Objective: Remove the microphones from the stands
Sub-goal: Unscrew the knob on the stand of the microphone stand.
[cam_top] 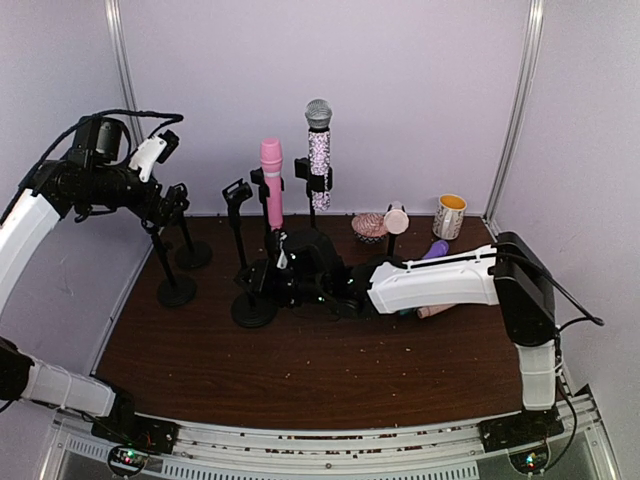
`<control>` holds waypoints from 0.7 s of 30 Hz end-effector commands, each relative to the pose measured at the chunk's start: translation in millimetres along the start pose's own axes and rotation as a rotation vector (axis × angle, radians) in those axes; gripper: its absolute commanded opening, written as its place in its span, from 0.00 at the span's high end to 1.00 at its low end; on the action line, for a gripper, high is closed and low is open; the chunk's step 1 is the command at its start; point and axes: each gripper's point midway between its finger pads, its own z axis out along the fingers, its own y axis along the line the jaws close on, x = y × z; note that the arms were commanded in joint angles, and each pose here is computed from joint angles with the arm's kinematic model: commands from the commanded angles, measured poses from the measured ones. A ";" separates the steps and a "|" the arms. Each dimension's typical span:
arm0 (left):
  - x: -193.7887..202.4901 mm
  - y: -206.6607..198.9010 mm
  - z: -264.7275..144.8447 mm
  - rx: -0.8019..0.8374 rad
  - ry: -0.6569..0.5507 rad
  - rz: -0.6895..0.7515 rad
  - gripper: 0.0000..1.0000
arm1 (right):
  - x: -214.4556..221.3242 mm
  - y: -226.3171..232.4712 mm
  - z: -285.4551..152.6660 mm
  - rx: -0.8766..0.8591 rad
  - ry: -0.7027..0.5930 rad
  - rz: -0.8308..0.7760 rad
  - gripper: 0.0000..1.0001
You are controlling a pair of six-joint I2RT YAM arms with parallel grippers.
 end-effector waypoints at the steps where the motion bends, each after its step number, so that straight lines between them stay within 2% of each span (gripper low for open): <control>1: 6.2 -3.7 0.9 0.031 -0.004 0.067 0.02 | -4.7 20.9 9.5 -0.104 0.014 0.201 0.59; 8: 13.1 -6.4 -5.8 0.046 0.019 0.096 0.02 | -0.1 -6.5 30.3 -0.019 -0.014 0.339 0.62; 13: 7.7 -7.5 -18.2 0.037 -0.039 0.103 0.02 | -11.7 -16.1 31.1 0.042 -0.086 0.347 0.62; 21: 14.7 -13.5 -13.3 0.064 -0.032 0.096 0.02 | -22.2 -12.7 46.5 0.023 -0.137 0.365 0.64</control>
